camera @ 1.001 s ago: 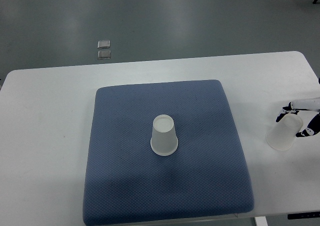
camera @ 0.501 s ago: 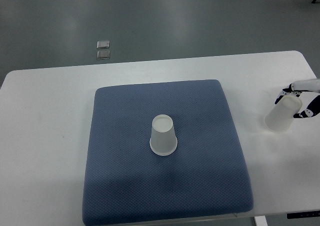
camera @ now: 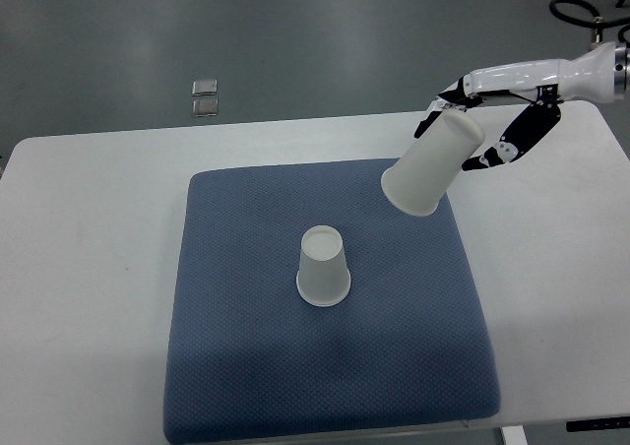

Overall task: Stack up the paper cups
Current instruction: 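Lift the cup with the right hand and carry it over the upside-down cup, then lower the held cup onto the upside-down cup and open the right hand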

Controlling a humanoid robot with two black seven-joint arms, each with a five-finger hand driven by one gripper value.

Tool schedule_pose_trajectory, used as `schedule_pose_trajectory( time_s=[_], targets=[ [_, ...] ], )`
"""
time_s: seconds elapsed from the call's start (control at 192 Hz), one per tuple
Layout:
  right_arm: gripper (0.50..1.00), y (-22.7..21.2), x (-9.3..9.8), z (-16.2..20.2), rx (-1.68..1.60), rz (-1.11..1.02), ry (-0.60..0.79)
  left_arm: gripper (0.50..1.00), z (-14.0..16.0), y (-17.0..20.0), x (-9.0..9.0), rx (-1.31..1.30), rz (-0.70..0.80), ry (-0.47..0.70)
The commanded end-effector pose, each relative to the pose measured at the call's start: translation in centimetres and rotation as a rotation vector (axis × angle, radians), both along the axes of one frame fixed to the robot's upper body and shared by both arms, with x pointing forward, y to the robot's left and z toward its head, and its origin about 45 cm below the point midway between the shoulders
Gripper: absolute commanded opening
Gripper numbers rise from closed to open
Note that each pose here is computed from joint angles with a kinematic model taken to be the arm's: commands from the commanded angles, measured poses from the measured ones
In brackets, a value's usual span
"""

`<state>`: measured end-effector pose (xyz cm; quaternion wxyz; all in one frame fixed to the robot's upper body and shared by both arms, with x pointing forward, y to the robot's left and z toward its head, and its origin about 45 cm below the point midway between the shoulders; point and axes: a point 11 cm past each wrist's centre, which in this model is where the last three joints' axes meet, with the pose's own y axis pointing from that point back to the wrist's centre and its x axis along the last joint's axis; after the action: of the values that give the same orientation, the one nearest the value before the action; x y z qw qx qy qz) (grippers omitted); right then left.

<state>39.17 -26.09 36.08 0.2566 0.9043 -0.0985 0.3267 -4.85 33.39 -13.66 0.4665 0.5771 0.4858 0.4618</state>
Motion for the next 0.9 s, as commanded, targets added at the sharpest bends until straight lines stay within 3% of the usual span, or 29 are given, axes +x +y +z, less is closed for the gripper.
schedule_pose_trajectory(
  time_s=[0.0, 0.292, 0.897],
  targets=[
    [0.631, 2.9, -0.9, 0.2, 0.03, 0.085, -0.001, 1.0, 0.0, 0.0, 0.0, -0.001, -0.001, 0.0],
    [0.633, 9.8, -1.7, -1.5, -0.015, 0.255, -0.031, 1.0, 0.0, 0.0, 0.0, -0.001, 0.001, -0.002],
    [0.65, 13.8, 0.0, -2.1, -0.173, 0.345, -0.169, 1.0, 0.0, 0.0, 0.0, 0.001, 0.001, 0.0]
  ],
)
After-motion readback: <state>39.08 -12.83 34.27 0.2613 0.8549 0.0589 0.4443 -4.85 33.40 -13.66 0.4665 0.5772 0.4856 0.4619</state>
